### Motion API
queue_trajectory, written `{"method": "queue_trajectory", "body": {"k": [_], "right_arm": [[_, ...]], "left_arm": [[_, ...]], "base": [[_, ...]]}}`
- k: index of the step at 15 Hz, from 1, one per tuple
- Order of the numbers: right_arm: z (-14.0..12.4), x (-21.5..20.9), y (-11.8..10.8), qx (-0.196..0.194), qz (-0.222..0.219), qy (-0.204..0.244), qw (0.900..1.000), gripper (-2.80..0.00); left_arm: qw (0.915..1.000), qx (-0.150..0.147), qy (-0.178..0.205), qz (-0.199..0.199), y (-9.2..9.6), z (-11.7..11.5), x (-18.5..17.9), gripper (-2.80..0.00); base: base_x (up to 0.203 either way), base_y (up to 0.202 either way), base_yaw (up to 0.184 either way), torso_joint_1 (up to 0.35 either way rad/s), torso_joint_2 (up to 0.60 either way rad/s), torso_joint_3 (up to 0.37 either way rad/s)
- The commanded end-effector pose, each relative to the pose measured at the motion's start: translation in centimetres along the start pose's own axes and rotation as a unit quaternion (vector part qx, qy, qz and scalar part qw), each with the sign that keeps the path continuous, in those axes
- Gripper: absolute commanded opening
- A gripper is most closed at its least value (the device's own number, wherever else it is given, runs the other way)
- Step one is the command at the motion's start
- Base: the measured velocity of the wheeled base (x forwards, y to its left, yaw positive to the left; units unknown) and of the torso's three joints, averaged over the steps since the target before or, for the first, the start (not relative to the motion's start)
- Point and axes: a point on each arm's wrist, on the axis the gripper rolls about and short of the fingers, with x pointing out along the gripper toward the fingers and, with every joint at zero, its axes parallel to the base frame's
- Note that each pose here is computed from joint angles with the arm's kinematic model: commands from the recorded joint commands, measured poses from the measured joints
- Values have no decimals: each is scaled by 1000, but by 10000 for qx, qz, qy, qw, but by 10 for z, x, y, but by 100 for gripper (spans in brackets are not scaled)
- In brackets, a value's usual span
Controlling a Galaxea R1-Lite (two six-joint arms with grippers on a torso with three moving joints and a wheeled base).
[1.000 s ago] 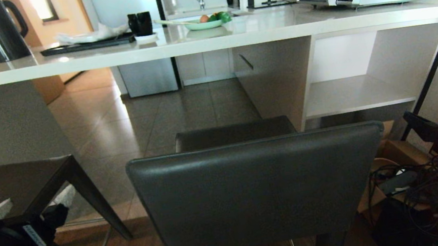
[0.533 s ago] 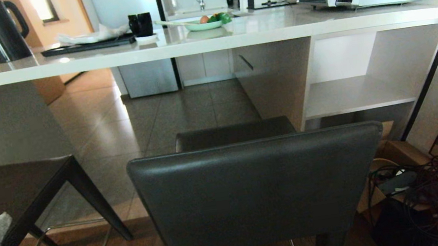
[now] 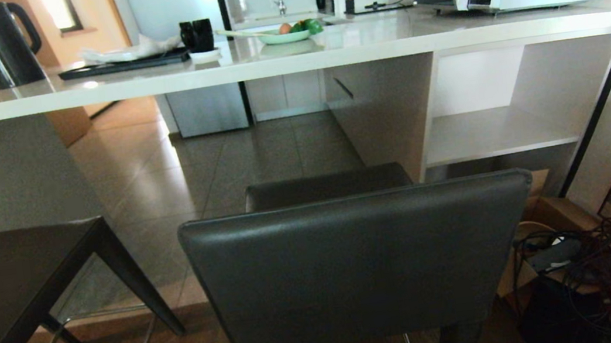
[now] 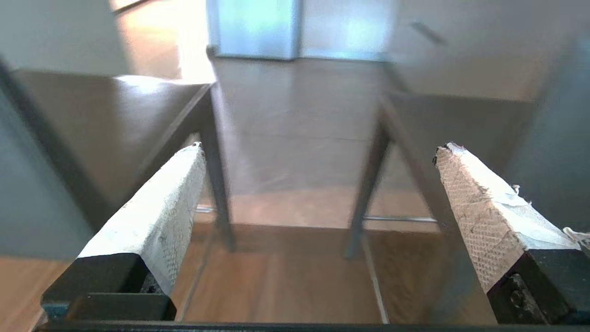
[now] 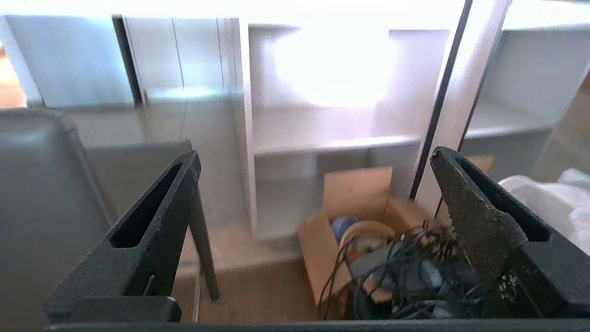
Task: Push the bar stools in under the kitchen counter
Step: Push the gray chair back under the dining table
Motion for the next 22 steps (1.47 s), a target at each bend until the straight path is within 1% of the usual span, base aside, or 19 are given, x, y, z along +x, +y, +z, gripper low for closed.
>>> {"method": "queue_trajectory", "body": {"k": [1, 3, 4, 5, 6, 7, 8, 10, 11, 12, 13, 15, 16, 17, 18, 19, 20, 22], "right_arm": [[-12, -25, -1, 4, -34, -564, 9984, 0], [-38, -22, 2, -290, 174, -263, 9991, 0], [-49, -22, 3, -385, 377, -117, 9985, 0], [-58, -22, 5, -430, 684, -82, 9967, 0], [-58, -23, 7, -441, 1009, -232, 9936, 0], [-53, -23, 8, -447, 1410, -413, 9881, 0], [-40, -24, 9, -415, 1658, -636, 9832, 0], [1, -27, 7, -85, 1969, -951, 9758, 0], [14, -30, 6, 123, 2109, -922, 9731, 0], [21, -32, 6, 179, 2161, -955, 9715, 0], [19, -31, 6, 160, 2180, -932, 9714, 0], [-9, -27, 9, -21, 2271, -779, 9708, 0], [-17, -26, 10, -315, 2528, -900, 9628, 0], [-19, -27, 11, -441, 2684, -978, 9573, 0], [-19, -26, 10, -424, 2453, -976, 9636, 0], [-24, -25, 9, -379, 2062, -860, 9740, 0], [-36, -24, 9, -349, 1751, -693, 9815, 0], [-50, -24, 8, -345, 1512, -706, 9854, 0]], "left_arm": [[9989, 21, -421, -212, 0, -13, -23, 0], [9994, 174, -132, -278, 1, -31, -29, 0], [9993, 246, 80, -270, 1, -42, -25, 0], [9990, 318, 155, -268, 1, -48, -23, 0], [9986, 393, 221, -271, 2, -52, -22, 0], [9982, 449, 256, -291, 1, -54, -22, 0], [9980, 482, 287, -294, 2, -56, -21, 0], [9978, 473, 379, -279, 2, -62, -20, 0], [9978, 470, 384, -278, 2, -63, -20, 0], [9976, 485, 396, -286, 2, -63, -20, 0], [9975, 500, 413, -287, 2, -64, -20, 0], [9971, 500, 483, -318, 2, -66, -19, 0], [9970, 517, 472, -326, 2, -66, -19, 0], [9968, 563, 473, -306, 2, -67, -19, 0], [9964, 534, 625, -195, 3, -74, -19, 0], [9972, 384, 626, -154, 3, -73, -19, 0], [9972, 375, 631, -141, 3, -73, -19, 0], [9961, 548, 666, -175, 3, -74, -19, 0]], "base": [[0, 0, 0, 0, 0, 0], [0, 0, 0, 0, 0, 0], [0, 0, 0, 0, 0, 0], [0, 0, 0, 0, 0, 0], [0, 0, 0, 0, 0, 0], [0, 0, 0, 0, 0, 0], [0, 0, 0, 0, 0, 0], [0, 0, 0, 0, 0, 0], [0, 0, 0, 0, 0, 0], [0, 0, 0, 0, 0, 0], [0, 0, 0, 0, 0, 0], [0, 0, 0, 0, 0, 0], [0, 0, 0, 0, 0, 0], [0, 0, 0, 0, 0, 0], [0, 0, 0, 0, 0, 0], [0, 0, 0, 0, 0, 0], [0, 0, 0, 0, 0, 0], [0, 0, 0, 0, 0, 0]]}}
